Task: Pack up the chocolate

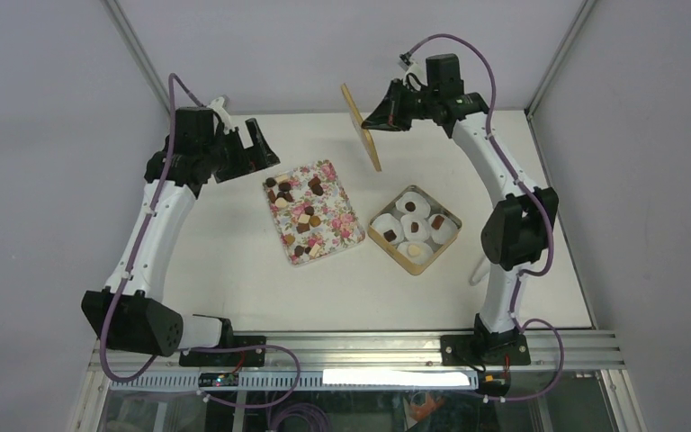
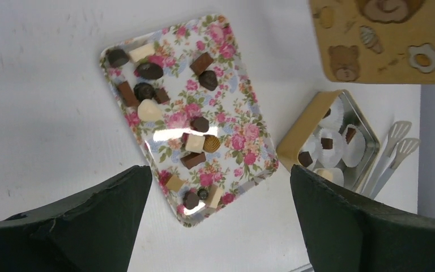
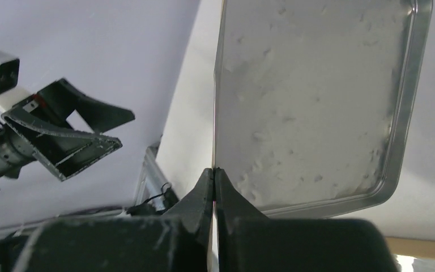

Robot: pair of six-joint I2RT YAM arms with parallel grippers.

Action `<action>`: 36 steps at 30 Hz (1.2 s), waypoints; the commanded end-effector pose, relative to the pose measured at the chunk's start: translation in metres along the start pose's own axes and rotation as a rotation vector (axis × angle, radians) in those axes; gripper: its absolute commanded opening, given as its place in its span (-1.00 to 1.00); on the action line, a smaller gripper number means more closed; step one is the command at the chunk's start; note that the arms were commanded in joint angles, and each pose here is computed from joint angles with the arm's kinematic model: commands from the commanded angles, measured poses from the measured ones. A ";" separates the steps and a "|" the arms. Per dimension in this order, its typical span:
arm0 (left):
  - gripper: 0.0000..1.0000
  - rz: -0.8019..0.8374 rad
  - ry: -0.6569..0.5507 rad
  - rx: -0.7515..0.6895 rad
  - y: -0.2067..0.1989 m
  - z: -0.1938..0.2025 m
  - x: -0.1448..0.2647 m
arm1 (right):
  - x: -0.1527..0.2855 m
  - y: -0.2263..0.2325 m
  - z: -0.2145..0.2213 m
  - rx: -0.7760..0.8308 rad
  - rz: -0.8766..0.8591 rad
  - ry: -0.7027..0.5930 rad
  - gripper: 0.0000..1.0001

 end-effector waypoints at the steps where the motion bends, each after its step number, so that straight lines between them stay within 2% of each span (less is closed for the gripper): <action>1: 0.98 0.196 -0.241 -0.188 -0.026 -0.032 0.037 | 0.035 0.071 0.013 0.105 -0.324 0.059 -1.00; 4: 0.98 0.355 -0.392 -0.329 -0.038 -0.022 0.041 | 0.049 0.090 0.025 0.076 -0.384 0.106 -1.00; 6: 0.98 0.441 -0.562 -0.438 -0.048 -0.023 0.062 | 0.060 0.100 0.036 0.057 -0.422 0.159 -1.00; 8: 0.98 0.486 -0.648 -0.523 -0.056 -0.027 0.077 | 0.069 0.111 0.049 0.063 -0.463 0.206 -1.00; 13: 0.91 0.732 -0.522 -0.810 -0.075 -0.012 0.088 | 0.098 0.133 0.088 0.145 -0.580 0.297 -1.00; 20: 0.96 0.752 -0.487 -0.913 -0.076 -0.016 0.108 | 0.141 0.132 0.135 0.242 -0.603 0.345 -1.00; 24: 0.98 0.873 -0.387 -0.928 -0.082 -0.014 0.123 | 0.162 0.130 0.159 0.255 -0.636 0.384 -1.00; 28: 0.98 0.981 -0.391 -0.933 -0.091 -0.012 0.132 | 0.175 0.130 0.174 0.258 -0.661 0.409 -1.00; 36: 0.98 1.157 -0.328 -0.831 -0.100 -0.010 0.135 | 0.176 0.126 0.179 0.243 -0.640 0.420 -1.00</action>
Point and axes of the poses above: each gripper's point midway between its finger pads, its own x axis back along the fingers, its own y axis along the line the jaws close on, z = x × y, the point moved 5 cm from there along x, back along the fingers, and after that the axes turned 8 degrees about -x, right-handed, at the moved point
